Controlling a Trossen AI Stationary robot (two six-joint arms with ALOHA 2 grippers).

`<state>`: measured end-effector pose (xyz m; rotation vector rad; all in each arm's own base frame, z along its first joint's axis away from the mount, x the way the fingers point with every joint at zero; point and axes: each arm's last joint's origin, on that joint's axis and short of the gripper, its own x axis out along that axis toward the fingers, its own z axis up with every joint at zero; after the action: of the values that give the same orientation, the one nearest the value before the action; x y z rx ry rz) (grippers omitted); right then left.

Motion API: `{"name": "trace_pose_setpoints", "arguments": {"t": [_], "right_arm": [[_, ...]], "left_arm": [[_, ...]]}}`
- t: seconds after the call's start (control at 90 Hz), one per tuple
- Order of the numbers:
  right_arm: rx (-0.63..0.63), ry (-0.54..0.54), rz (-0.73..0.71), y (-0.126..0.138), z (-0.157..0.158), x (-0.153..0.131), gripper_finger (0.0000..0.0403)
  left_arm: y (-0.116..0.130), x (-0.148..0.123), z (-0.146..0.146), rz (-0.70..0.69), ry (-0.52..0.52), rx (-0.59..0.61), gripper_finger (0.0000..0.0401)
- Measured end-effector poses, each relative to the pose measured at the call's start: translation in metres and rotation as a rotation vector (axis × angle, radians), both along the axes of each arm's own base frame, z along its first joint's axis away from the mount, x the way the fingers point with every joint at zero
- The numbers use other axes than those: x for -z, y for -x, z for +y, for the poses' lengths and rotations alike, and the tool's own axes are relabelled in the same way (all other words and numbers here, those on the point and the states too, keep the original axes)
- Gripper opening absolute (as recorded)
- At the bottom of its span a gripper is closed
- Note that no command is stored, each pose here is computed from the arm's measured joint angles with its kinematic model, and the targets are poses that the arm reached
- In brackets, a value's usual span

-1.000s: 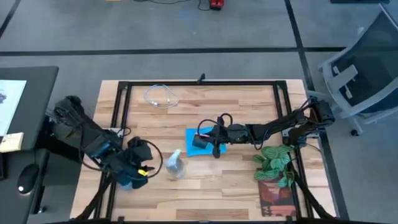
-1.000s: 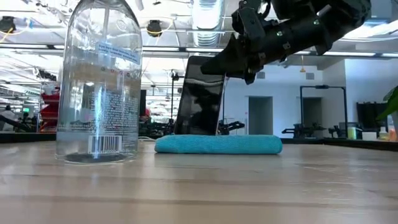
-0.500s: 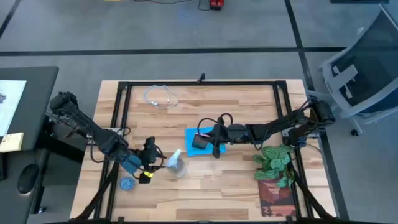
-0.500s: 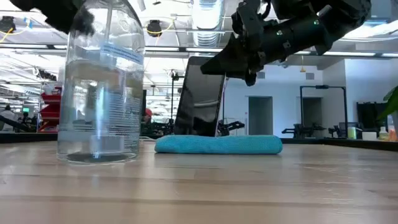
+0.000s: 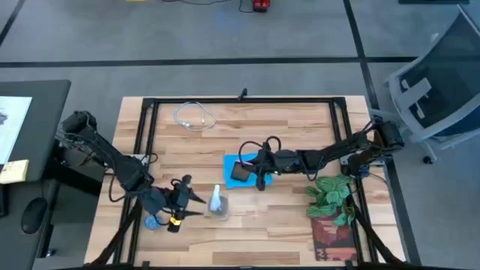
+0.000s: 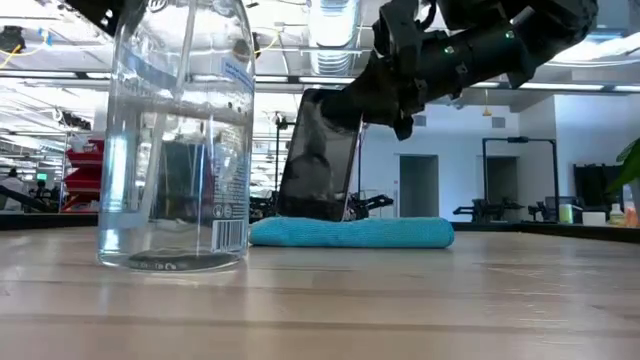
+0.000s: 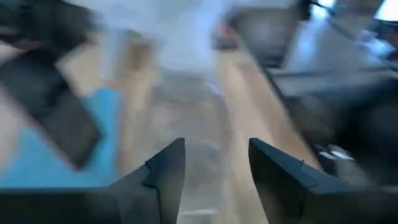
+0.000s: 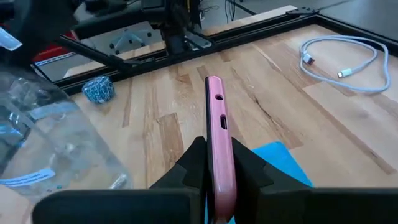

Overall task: Apply microfiber cloth
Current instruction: Spray the front cellphone using the spray bottle

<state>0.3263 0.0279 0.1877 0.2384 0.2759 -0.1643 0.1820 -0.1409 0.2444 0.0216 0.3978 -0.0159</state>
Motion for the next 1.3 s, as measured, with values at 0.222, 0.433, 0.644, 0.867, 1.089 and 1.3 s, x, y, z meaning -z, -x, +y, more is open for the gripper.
{"name": "trace_pose_setpoints", "arguments": {"t": [0.222,0.433,0.644,0.867,1.089,1.3], "right_arm": [[0.034,-0.029,0.012,-0.005,0.000,-0.006,0.0025],[0.036,0.001,0.069,-0.010,0.000,-0.012,0.0025],[0.035,0.001,0.070,-0.010,0.000,-0.012,0.0025],[0.029,0.004,0.072,-0.010,0.002,-0.012,0.0025],[0.032,0.000,0.075,-0.010,0.002,-0.012,0.0025],[0.030,-0.003,0.074,-0.010,0.004,-0.012,0.0025]], "left_arm": [[0.001,-0.002,0.001,-0.044,-0.034,-0.081,0.0157],[-0.004,-0.005,0.003,-0.065,0.006,-0.085,0.0212],[-0.022,0.003,0.004,-0.067,-0.012,-0.076,0.0284],[-0.039,0.008,0.001,-0.112,-0.060,-0.046,0.0306],[-0.047,0.010,0.000,-0.149,0.043,-0.096,0.0307],[-0.053,-0.006,-0.007,-0.192,0.110,-0.135,0.0307]]}}
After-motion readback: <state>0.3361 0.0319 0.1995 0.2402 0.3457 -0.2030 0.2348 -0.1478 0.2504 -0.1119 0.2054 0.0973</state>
